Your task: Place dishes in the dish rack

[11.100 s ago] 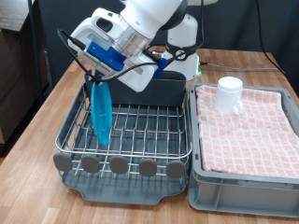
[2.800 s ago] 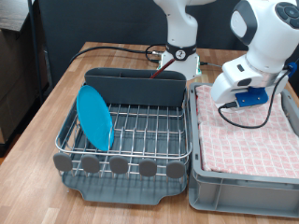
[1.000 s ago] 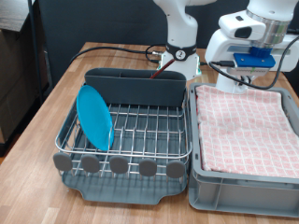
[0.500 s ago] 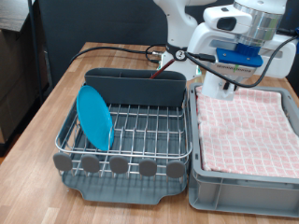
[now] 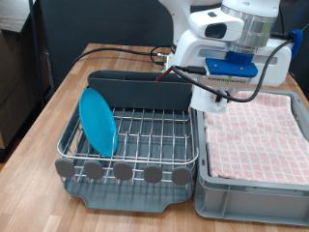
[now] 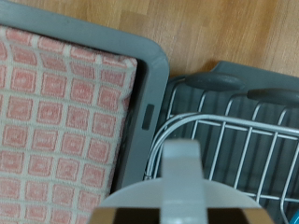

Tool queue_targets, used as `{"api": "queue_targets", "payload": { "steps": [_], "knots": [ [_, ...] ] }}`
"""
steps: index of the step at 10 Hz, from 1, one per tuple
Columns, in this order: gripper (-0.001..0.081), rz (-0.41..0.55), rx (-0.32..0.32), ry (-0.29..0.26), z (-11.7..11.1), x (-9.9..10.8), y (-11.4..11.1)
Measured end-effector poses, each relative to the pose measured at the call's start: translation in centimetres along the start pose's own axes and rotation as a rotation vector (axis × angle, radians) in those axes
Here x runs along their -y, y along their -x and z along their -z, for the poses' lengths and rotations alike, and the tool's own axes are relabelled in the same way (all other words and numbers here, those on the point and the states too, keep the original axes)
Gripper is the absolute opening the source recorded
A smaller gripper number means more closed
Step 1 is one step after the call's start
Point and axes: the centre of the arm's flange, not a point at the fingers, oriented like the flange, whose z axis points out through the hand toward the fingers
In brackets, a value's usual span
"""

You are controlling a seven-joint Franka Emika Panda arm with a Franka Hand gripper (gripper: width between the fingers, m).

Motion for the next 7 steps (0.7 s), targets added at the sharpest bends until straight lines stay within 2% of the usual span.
{"api": "queue_targets", "payload": {
  "steps": [3, 5, 7],
  "knots": [
    [0.0072, -0.024, -0.009, -0.036, -1.1, 0.1, -1.2],
    [0.0072, -0.040, -0.012, -0.034, -2.0, 0.3, -2.6],
    [0.0072, -0.059, 0.022, -0.023, -2.5, 0.5, -4.0]
  ]
}}
